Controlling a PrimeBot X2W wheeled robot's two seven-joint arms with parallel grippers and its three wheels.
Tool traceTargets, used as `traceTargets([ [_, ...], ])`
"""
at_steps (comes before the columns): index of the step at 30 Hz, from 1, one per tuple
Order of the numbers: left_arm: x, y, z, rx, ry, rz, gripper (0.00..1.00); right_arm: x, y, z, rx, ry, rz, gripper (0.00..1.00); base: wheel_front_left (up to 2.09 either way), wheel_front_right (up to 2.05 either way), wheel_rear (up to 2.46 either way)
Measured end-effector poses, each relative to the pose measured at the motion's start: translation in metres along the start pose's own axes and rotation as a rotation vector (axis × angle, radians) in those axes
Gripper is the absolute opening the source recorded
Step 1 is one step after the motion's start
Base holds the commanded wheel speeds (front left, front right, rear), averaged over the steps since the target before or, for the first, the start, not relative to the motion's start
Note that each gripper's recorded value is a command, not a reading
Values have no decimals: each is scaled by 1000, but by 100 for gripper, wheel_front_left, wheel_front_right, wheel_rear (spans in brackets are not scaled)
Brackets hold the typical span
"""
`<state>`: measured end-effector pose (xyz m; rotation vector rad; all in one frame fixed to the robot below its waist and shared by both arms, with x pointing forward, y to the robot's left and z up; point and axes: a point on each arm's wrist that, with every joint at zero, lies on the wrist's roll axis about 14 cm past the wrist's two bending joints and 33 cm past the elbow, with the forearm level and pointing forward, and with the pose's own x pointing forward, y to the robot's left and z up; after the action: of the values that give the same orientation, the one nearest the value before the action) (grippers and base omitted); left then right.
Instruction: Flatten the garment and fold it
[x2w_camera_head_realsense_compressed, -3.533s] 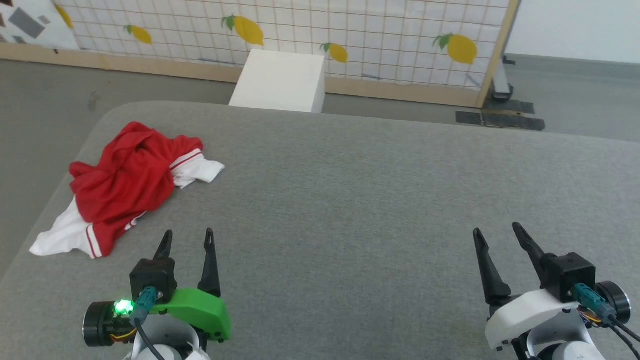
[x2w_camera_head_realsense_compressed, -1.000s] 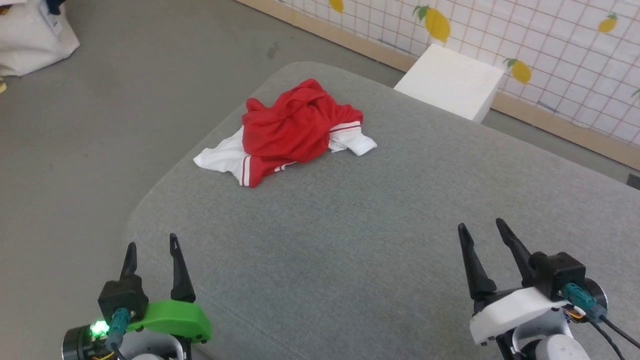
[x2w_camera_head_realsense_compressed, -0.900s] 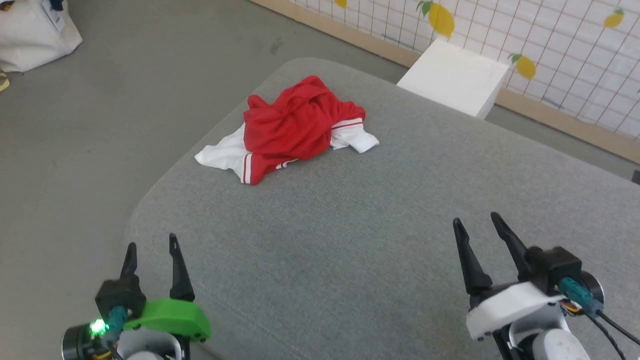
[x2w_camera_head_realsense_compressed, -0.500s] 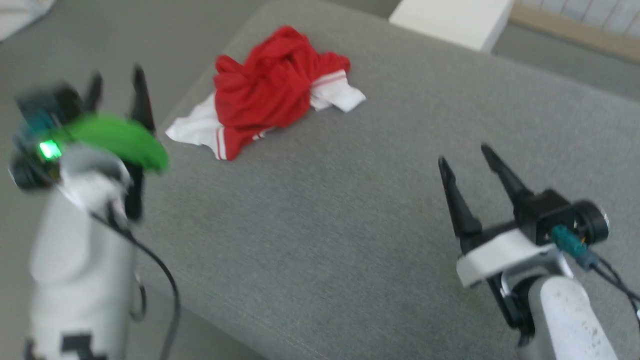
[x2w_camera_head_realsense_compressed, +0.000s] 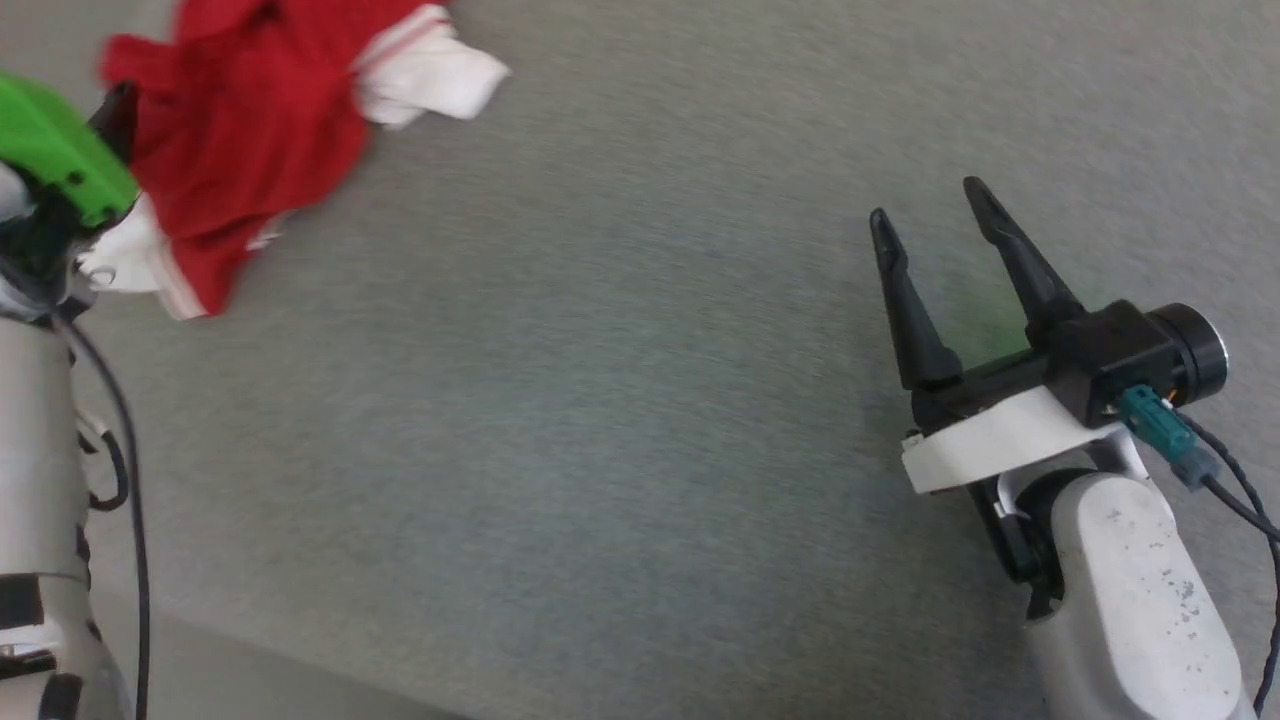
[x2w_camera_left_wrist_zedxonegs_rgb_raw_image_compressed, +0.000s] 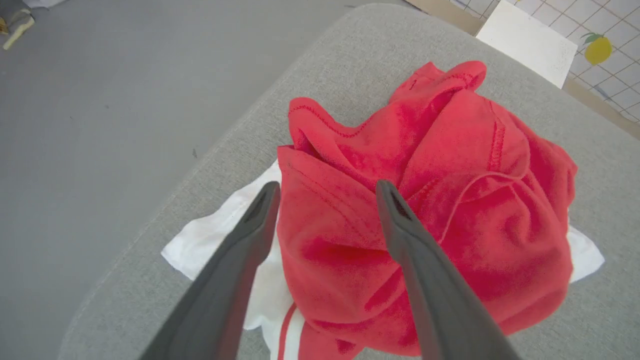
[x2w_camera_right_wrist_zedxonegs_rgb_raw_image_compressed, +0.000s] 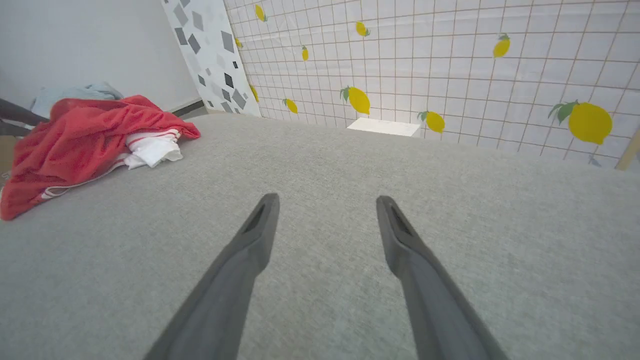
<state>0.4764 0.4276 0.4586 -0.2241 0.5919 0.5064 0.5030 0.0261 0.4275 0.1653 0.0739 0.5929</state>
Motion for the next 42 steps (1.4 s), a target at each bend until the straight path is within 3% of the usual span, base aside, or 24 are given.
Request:
traceTargets([
  [6,37,-24,-86,-98,296,2,100,-21,-43,-33,17,62,-115,100,0,0,0],
  [9,45,-29,-95,-98,351,-2,100,-27,-55,-35,26,54,-151,100,0,0,0],
  [10,45,-31,-97,-89,364,-6,87,-29,-57,-35,27,56,-160,100,0,0,0],
  [11,46,-32,-97,-72,373,-11,33,-30,-60,-34,29,51,-168,100,0,0,0],
  [12,44,-32,-94,-60,363,-18,0,-32,-61,-33,31,51,-174,100,0,0,0],
  [17,36,-35,-61,101,144,-19,0,-45,-66,-28,35,55,-200,100,0,0,0],
  [21,14,-54,13,195,-202,-54,0,-67,-67,-25,51,75,-233,100,0,0,0],
  [25,-34,-78,90,284,-535,-104,0,-94,-64,-19,63,85,-271,100,0,0,0],
  [30,-121,-135,156,315,-864,-273,0,-118,-61,13,40,21,-306,100,0,0,0],
  [35,-199,-200,166,302,-1014,-501,0,-141,-56,42,15,-41,-329,100,0,0,0],
  [42,-296,-292,137,212,-1082,-854,0,-175,-58,74,-26,-118,-385,100,0,0,0],
])
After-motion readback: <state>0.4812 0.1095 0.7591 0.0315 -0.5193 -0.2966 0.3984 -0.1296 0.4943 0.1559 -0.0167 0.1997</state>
